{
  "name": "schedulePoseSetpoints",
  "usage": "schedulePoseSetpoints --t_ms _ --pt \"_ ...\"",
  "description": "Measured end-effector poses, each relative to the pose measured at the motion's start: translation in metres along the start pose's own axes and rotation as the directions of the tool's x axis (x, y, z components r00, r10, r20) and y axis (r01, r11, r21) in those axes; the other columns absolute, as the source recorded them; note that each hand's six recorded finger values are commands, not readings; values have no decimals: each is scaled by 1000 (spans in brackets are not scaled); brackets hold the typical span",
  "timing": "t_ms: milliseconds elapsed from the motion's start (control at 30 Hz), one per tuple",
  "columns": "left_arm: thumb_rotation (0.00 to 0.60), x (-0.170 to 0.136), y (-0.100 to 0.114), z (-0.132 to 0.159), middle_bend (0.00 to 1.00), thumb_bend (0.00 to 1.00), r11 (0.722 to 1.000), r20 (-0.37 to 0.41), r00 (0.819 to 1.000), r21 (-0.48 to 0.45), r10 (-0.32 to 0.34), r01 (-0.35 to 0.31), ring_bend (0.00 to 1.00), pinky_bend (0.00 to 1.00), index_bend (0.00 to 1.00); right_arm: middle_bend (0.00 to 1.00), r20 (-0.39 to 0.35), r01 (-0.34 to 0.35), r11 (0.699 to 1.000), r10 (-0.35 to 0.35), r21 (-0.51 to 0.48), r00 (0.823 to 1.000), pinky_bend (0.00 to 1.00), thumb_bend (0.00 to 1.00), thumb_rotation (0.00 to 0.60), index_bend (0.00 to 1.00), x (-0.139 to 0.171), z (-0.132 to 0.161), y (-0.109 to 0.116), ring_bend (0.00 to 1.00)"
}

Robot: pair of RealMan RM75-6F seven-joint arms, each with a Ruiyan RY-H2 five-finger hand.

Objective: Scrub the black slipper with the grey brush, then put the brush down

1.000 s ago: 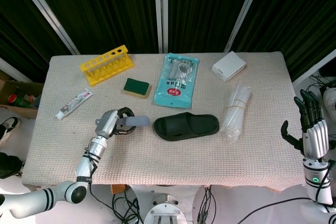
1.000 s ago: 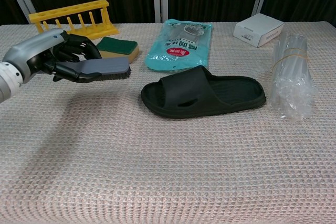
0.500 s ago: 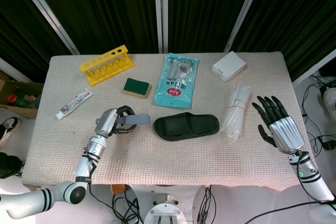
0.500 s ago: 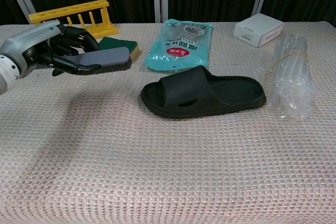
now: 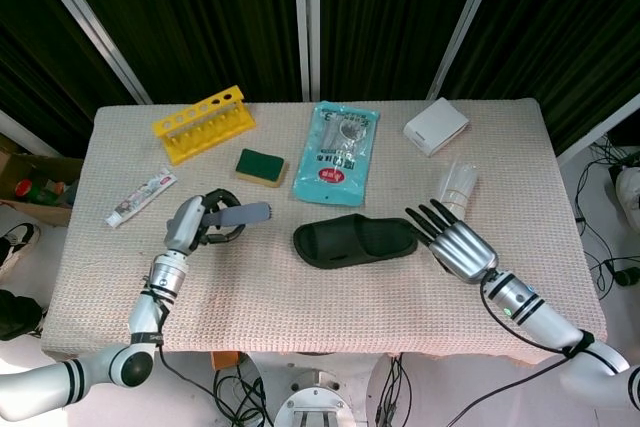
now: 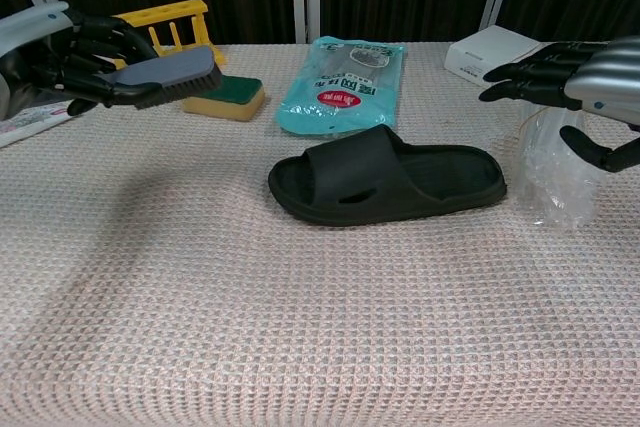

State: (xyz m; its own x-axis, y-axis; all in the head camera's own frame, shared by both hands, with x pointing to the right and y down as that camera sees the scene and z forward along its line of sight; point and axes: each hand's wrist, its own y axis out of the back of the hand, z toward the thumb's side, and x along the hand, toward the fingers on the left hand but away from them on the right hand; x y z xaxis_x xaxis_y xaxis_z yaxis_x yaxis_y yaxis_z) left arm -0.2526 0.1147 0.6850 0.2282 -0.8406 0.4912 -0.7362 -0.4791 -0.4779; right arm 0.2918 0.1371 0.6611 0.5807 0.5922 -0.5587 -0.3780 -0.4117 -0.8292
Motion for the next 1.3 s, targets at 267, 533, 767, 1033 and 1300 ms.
schedulePoseSetpoints --t_ms 267,533,767,1033,1300 --pt "600 3 6 2 978 615 999 -26 1000 -42 -17 16 840 861 922 0 -23 -88 994 90 62 996 0 756 600 0 -20 23 -34 0" --pt "600 14 -9 19 978 616 997 -4 997 -37 -73 73 840 861 922 0 -11 -148 984 150 101 989 0 753 600 0 -27 31 -62 0" --pt "600 27 -32 37 978 616 992 18 992 -12 -124 125 841 862 922 0 -16 -190 975 193 116 981 0 752 600 0 -28 36 -78 0" --pt "600 42 -60 57 979 616 982 30 982 35 -186 185 841 863 922 0 -17 -190 975 193 117 981 0 752 600 0 -28 38 -81 0" --pt "600 56 -91 62 979 616 967 7 969 72 -246 245 842 863 922 0 -16 -190 975 193 113 981 0 753 600 0 -29 38 -83 0"
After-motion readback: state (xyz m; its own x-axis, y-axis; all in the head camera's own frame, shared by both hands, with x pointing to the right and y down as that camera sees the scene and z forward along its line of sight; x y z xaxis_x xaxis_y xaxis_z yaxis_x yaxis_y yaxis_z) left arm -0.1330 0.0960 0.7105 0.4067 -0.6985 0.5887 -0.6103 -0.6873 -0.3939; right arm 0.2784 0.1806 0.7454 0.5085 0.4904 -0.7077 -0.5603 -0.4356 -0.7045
